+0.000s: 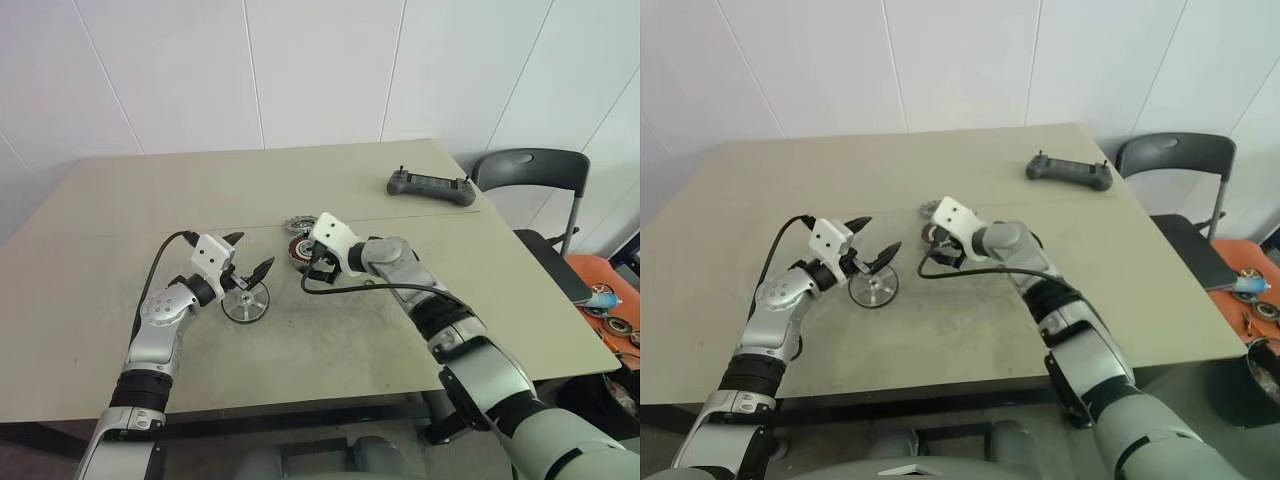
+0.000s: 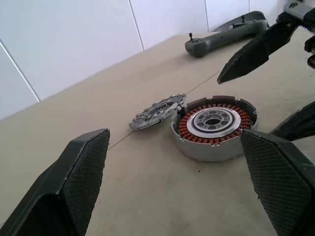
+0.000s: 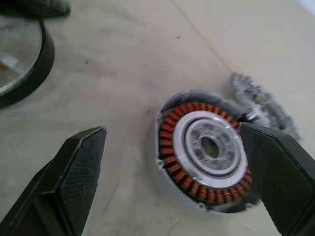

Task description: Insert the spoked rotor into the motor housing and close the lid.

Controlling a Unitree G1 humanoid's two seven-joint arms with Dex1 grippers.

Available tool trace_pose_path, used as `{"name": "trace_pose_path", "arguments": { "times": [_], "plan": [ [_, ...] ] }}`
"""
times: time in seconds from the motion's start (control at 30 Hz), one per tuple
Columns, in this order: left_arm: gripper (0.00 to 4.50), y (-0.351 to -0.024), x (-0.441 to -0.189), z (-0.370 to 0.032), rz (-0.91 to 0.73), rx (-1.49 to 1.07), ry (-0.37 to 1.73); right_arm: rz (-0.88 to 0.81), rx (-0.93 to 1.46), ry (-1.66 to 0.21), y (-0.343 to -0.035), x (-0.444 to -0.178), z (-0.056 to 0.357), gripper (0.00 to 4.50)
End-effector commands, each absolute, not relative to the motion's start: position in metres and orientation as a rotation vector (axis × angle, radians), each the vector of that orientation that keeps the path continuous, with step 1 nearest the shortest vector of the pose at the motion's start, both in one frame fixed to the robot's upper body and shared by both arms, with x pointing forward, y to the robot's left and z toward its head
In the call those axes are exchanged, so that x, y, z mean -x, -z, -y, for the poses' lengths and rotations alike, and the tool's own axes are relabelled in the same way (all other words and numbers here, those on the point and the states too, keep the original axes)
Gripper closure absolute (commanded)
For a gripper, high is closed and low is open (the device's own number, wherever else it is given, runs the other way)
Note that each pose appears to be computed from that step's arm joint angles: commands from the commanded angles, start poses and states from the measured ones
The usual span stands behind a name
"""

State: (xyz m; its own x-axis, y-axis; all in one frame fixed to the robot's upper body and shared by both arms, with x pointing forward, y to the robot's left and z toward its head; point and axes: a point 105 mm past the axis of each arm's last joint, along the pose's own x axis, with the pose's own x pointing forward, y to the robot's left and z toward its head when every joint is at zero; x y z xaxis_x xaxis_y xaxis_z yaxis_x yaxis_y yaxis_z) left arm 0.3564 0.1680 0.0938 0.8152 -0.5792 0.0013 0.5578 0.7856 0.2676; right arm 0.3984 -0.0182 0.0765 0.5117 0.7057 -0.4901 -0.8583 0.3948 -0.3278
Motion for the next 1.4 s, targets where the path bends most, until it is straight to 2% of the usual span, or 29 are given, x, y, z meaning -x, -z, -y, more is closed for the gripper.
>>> {"name": "trace_pose_path", "arguments": {
  "times": [0.03,0.13,0.23,0.53,0.63,0.93,1.13,1.3,1.4],
  "plan": [
    [0.03,-0.112,-0.361,-0.175,0.152,-0.278,0.583,-0.292,0.647,-1.023,-0.083,-0.404,0.013,0.0],
    [0.03,-0.114,-0.36,-0.179,0.158,-0.284,0.56,-0.346,0.684,-1.025,-0.074,-0.405,0.016,0.0],
    [0.0,-0.115,-0.363,-0.191,0.16,-0.293,0.508,-0.373,0.673,-1.019,-0.065,-0.405,0.02,0.59],
    [0.0,-0.119,-0.36,-0.192,0.177,-0.325,0.517,-0.377,0.605,-1.021,-0.061,-0.401,0.018,3.69],
    [0.0,-0.12,-0.359,-0.191,0.18,-0.327,0.524,-0.371,0.595,-1.022,-0.062,-0.4,0.017,4.48],
    [0.0,-0.119,-0.358,-0.188,0.177,-0.33,0.534,-0.353,0.553,-1.025,-0.065,-0.395,0.019,4.48],
    [0.0,-0.116,-0.357,-0.187,0.165,-0.338,0.542,-0.268,0.482,-1.144,-0.089,-0.381,0.01,4.48],
    [0.0,-0.115,-0.356,-0.188,0.163,-0.338,0.54,-0.264,0.524,-1.307,-0.105,-0.35,0.018,4.48],
    [0.0,-0.115,-0.356,-0.188,0.162,-0.341,0.541,-0.368,0.587,-1.438,-0.084,-0.314,0.028,4.48]
  ]
}}
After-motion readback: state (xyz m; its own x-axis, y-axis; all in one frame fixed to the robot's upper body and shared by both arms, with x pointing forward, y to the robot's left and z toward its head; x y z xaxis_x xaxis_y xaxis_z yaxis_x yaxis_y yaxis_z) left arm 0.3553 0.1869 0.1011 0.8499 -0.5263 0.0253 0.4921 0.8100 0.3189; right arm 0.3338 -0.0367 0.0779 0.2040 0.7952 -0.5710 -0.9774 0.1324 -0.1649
